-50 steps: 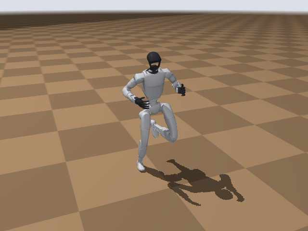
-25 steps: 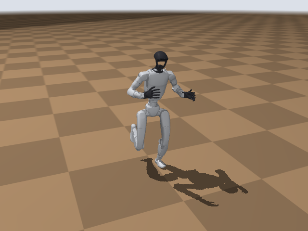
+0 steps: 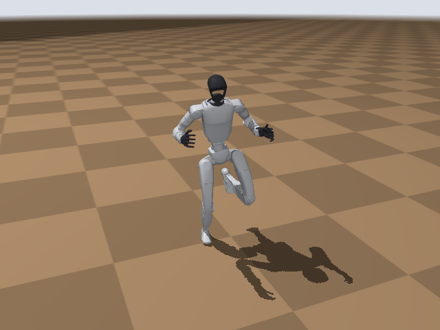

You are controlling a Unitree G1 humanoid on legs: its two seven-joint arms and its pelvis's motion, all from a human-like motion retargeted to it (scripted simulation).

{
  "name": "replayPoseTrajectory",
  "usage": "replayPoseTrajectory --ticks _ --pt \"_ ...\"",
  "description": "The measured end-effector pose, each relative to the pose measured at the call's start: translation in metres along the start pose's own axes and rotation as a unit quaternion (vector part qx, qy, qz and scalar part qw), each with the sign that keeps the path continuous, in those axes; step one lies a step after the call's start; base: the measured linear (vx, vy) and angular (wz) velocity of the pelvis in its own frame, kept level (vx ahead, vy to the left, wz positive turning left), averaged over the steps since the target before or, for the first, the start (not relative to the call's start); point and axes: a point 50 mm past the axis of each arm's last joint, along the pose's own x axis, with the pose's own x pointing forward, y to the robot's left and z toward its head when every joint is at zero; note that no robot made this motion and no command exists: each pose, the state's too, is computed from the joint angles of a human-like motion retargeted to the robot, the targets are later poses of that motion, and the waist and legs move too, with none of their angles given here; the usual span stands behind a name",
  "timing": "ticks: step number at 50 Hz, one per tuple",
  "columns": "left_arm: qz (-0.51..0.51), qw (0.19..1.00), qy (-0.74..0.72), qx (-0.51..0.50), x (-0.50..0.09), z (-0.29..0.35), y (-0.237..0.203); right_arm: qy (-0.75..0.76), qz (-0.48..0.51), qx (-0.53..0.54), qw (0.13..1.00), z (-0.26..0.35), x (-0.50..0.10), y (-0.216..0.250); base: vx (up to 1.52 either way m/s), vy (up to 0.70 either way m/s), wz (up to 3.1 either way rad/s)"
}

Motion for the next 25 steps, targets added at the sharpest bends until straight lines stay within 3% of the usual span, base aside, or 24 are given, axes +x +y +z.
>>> replayPoseTrajectory --ticks 5,10,14,20,25 --pt "-0.033 0.953 0.258 0.158 -0.095 -0.044 0.062 -0.275 -0.015 0.067 0.959 0.096 0.07 0.034 1.22 0.01 -1.16" --pt "-0.056 0.899 0.387 0.197 -0.15 -0.041 0.102 -0.334 0.027 0.11 0.936 0.124 0.074 0.055 1.38 0.2 -0.74" --pt "-0.054 0.899 0.396 0.178 -0.156 -0.033 0.105 -0.351 0.064 0.131 0.925 0.128 0.063 0.072 1.37 0.28 -0.44" --pt "-0.06 0.947 0.286 0.134 -0.11 -0.039 0.063 -0.241 0.073 0.222 0.942 0.087 0.033 0.086 1.22 0.32 -0.02" --pt "-0.013 0.999 0.025 0.014 0.015 -0.03 -0.038 -0.04 0.003 0.12 0.992 0.001 -0.008 0.081 0.91 0.12 1.19"
